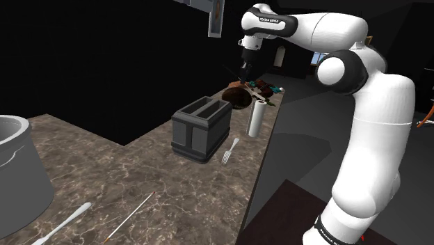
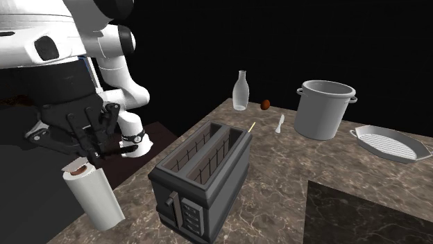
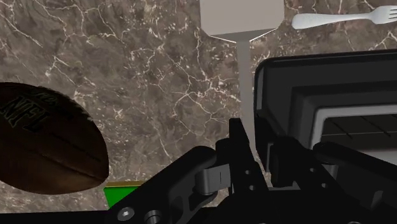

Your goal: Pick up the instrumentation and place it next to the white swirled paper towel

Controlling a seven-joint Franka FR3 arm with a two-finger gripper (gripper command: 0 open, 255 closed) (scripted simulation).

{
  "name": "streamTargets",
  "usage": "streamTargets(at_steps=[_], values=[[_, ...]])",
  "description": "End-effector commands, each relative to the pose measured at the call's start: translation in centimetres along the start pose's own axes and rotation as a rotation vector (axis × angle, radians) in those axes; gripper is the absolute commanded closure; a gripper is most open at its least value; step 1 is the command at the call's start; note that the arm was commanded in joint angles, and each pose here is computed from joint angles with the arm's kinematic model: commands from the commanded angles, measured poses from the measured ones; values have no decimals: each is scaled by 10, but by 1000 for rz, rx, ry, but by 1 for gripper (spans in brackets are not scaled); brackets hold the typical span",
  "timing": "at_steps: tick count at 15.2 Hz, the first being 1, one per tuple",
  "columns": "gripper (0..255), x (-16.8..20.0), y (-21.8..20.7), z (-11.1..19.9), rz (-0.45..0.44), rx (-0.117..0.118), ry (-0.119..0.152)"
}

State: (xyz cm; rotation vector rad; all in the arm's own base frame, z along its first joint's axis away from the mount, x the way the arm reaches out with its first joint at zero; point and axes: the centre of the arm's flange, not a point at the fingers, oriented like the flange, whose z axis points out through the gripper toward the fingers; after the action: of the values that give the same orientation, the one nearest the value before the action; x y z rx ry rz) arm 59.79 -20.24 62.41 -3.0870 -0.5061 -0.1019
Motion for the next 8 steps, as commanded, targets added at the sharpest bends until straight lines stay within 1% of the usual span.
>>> streamTargets(at_steps=[1, 5, 8], values=[[255, -1, 28, 1, -2, 0, 0], [255, -3, 80, 1, -2, 0, 0], [255, -4, 80, 17, -2, 0, 0]])
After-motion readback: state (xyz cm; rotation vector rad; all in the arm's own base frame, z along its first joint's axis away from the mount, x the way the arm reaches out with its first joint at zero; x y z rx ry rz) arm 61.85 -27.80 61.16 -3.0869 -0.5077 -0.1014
